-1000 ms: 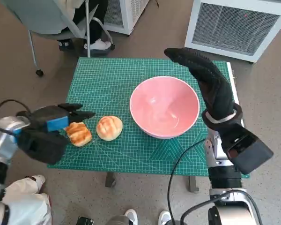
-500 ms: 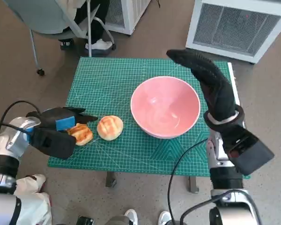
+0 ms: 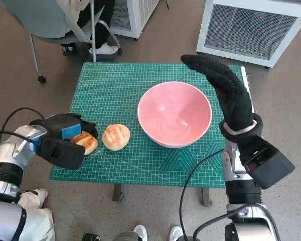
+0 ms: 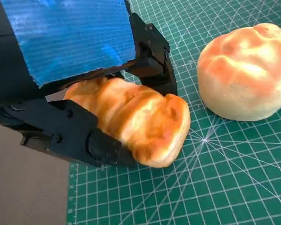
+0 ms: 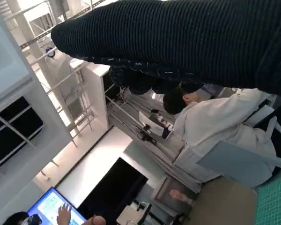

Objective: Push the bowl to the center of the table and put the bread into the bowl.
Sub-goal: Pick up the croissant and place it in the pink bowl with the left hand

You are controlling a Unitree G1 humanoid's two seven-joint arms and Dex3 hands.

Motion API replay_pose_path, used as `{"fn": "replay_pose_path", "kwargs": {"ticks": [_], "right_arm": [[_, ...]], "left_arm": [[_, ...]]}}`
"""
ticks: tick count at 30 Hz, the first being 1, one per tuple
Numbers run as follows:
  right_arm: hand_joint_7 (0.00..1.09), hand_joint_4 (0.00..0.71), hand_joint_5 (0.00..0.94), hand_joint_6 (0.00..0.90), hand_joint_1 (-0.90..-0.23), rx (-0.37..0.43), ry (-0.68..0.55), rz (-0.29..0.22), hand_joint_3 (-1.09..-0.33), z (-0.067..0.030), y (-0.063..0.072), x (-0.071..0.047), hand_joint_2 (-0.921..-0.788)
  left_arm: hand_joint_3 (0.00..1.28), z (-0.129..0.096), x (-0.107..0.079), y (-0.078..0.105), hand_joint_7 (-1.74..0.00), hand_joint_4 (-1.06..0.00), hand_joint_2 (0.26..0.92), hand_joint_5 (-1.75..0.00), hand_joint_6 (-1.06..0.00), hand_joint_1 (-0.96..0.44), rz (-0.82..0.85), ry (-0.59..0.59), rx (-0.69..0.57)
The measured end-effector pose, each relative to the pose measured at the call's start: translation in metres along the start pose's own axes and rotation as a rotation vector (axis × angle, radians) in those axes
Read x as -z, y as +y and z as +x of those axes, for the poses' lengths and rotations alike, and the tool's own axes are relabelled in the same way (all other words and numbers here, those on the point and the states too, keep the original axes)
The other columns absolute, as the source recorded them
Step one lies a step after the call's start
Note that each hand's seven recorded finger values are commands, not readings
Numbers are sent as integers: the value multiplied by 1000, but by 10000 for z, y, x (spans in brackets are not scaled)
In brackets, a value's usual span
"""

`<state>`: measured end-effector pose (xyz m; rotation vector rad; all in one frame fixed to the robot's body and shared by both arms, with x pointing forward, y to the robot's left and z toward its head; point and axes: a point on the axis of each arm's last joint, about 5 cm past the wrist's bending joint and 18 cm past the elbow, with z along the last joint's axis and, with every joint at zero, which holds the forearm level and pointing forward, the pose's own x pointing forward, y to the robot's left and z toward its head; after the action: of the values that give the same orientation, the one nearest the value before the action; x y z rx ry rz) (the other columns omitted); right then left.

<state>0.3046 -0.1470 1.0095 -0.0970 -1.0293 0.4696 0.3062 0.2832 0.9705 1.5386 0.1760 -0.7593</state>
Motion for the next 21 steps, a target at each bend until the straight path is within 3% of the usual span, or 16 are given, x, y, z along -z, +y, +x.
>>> {"fn": "replay_pose_path", "kwargs": {"ticks": [12, 21], "right_arm": [[730, 297, 72, -1, -627, 3, 9, 6, -798, -12, 7, 15, -921], [728, 292, 79, -1, -635, 3, 10, 8, -798, -12, 10, 17, -921]], "left_arm": [[65, -66, 44, 43, -874, -548, 920, -1402, -803, 0, 4, 10, 0], [65, -173, 90, 154, -886, -538, 920, -1398, -807, 0, -14, 6, -66]]}}
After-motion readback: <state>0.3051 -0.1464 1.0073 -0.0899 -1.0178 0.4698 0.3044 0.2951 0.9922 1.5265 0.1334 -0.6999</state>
